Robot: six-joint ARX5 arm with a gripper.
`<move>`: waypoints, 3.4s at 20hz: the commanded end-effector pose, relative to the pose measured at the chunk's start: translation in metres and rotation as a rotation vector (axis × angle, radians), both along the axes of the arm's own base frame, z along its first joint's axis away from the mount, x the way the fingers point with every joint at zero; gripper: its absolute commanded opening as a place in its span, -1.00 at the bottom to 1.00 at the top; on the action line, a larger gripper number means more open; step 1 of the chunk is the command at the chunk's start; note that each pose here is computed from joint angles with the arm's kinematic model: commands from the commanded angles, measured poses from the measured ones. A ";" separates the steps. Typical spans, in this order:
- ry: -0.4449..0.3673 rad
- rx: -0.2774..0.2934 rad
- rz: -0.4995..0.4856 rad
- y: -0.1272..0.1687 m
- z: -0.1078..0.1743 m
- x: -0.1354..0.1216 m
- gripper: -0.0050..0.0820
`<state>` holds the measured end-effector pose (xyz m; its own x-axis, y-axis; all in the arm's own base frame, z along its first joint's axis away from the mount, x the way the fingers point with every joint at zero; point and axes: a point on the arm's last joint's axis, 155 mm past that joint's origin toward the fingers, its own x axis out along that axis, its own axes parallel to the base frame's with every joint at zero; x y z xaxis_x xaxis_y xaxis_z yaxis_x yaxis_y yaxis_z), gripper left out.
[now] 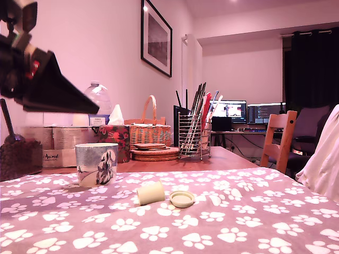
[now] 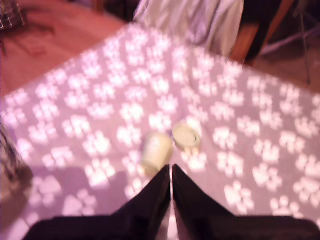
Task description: Pick up the coffee capsules on the table and drop them inside the coffee cup
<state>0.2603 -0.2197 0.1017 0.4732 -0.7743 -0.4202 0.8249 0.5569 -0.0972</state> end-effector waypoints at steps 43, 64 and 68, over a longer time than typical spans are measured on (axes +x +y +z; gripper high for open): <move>-0.171 -0.060 -0.059 -0.040 -0.013 -0.005 0.31; 0.029 0.034 -0.088 -0.070 -0.069 0.056 0.31; 0.077 0.082 -0.104 -0.070 -0.086 0.057 0.31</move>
